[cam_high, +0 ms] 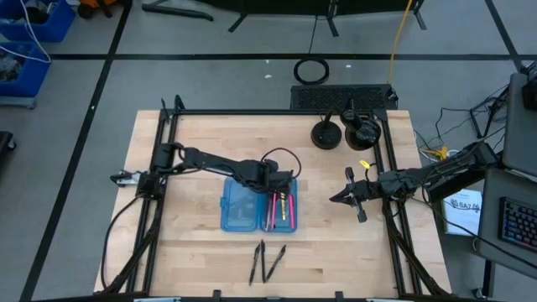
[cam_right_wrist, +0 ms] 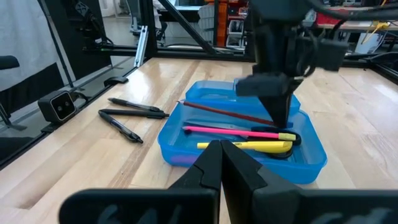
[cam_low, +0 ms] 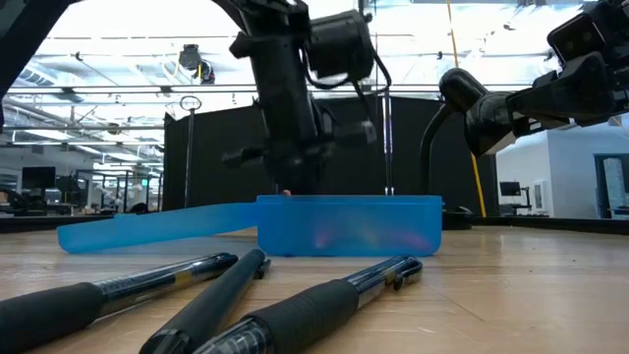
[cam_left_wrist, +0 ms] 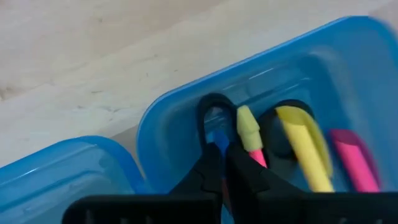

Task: Pick & place school supplies into a supply box
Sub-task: Put the brown pencil into the blue supply box, then put the right black pen into the blue supply box

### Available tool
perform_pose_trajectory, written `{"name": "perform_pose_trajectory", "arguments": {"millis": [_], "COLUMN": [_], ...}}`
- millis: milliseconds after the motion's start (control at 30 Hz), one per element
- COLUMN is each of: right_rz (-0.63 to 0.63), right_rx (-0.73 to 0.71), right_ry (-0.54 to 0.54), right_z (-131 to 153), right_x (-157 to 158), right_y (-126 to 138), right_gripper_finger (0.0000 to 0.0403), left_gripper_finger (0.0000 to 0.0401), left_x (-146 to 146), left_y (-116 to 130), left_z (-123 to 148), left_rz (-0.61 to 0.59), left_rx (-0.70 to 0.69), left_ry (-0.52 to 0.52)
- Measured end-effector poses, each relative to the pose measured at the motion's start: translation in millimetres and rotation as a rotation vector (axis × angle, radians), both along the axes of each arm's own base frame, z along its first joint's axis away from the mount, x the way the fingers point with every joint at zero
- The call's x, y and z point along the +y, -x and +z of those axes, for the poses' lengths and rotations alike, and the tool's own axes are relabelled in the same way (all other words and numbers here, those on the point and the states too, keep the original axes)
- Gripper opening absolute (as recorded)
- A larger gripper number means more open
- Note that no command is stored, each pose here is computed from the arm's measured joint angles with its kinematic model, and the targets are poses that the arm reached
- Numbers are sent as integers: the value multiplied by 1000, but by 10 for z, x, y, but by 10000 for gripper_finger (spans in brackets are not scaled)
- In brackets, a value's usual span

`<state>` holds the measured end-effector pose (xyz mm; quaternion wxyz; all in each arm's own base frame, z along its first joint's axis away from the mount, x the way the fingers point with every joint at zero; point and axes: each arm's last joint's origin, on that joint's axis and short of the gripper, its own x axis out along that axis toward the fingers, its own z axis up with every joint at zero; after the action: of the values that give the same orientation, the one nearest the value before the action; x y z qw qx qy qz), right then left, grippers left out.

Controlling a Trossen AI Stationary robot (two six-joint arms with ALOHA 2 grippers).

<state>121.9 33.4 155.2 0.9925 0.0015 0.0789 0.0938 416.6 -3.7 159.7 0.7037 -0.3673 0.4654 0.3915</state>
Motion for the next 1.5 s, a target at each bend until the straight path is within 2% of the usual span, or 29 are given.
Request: {"name": "perform_pose_trajectory", "arguments": {"millis": [100, 633, 1033, 1300, 1500], "right_rz": [0, 2, 2, 2, 1], "right_rx": [0, -2, 4, 3, 3], "right_ry": [0, 11, 13, 12, 9], "right_z": [0, 0, -6, -5, -4], "right_x": [0, 0, -1, 0, 0], "right_y": [0, 0, 1, 1, 1], "right_gripper_finger": [0, 0, 0, 0, 0], "left_gripper_finger": [10, 6, 81, 87, 88], "left_x": [18, 107, 5, -3, -54], "left_y": [-14, -12, 27, 46, 77], "left_z": [-61, 7, -3, 6, 181], "left_rz": [5, 29, -15, -50, -81], "left_rx": [9, 0, 45, 68, 29], "left_ry": [2, -19, -9, -23, -44]}}
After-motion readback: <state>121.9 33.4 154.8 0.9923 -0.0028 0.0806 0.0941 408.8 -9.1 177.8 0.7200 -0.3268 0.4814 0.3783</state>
